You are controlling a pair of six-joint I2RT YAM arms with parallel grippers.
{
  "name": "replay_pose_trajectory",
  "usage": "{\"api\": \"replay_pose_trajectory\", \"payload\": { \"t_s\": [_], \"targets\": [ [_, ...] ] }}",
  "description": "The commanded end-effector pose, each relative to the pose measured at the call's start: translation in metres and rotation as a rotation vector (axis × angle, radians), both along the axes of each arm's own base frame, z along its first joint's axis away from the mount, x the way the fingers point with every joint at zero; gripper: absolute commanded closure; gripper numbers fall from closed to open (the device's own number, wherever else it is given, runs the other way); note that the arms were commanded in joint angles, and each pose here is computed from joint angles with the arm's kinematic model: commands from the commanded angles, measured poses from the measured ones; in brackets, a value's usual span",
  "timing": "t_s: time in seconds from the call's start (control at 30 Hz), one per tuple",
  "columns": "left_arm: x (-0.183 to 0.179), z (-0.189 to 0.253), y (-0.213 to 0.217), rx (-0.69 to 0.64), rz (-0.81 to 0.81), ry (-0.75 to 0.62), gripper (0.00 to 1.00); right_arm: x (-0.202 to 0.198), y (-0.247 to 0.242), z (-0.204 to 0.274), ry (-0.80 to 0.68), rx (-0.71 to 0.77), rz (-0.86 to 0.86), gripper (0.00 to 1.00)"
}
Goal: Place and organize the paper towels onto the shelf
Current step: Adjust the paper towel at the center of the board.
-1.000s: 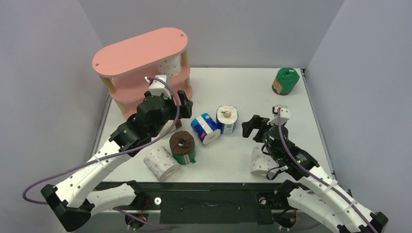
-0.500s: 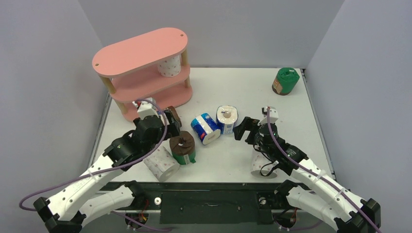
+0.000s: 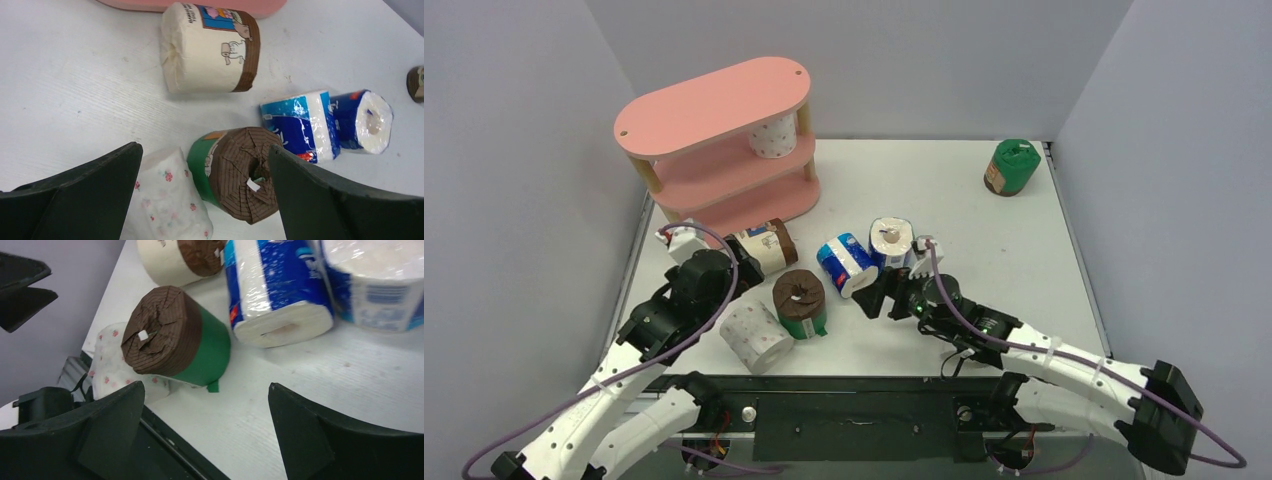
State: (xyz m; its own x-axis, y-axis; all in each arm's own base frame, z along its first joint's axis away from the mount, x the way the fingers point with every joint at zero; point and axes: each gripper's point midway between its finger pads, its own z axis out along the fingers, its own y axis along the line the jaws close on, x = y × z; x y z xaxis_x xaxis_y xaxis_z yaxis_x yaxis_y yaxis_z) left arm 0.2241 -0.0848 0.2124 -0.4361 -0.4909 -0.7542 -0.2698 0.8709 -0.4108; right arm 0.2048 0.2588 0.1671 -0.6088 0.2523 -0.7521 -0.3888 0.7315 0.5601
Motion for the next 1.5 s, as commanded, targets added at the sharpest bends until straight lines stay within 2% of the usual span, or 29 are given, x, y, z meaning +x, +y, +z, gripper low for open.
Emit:
{"api": "replay_pose_trajectory", "payload": {
  "t_s": [0.0, 0.23, 0.5, 0.83, 1.17, 1.47],
  "targets": [
    [-0.003, -0.009, 0.017, -0.073, 0.079, 0.045, 0.04, -0.006, 0.050, 0.035, 0.001, 0.178, 0.063, 0.11],
    [0.001, -0.031, 0.039, -0.168, 0.184, 0.091, 0.04, -0.030, 0.108, 0.053, 0.155, 0.427, 0.172, 0.12],
    [-0.004, -0.016, 0.072, -0.118, 0.326, 0.027, 0.04, -0.082, 0.166, 0.068, 0.265, 0.551, 0.262, 0.12],
    [-0.010, 0.000, 0.087, -0.097, 0.391, -0.035, 0.03, -0.100, 0.188, 0.037, 0.412, 0.629, 0.142, 0.17],
    [-0.018, 0.000, 0.101, -0.064, 0.453, -0.049, 0.03, -0.106, 0.211, 0.010, 0.554, 0.707, 0.129, 0.22],
    [-0.020, 0.000, 0.104, -0.057, 0.460, -0.057, 0.03, -0.115, 0.230, 0.000, 0.606, 0.718, 0.148, 0.21]
  ]
}}
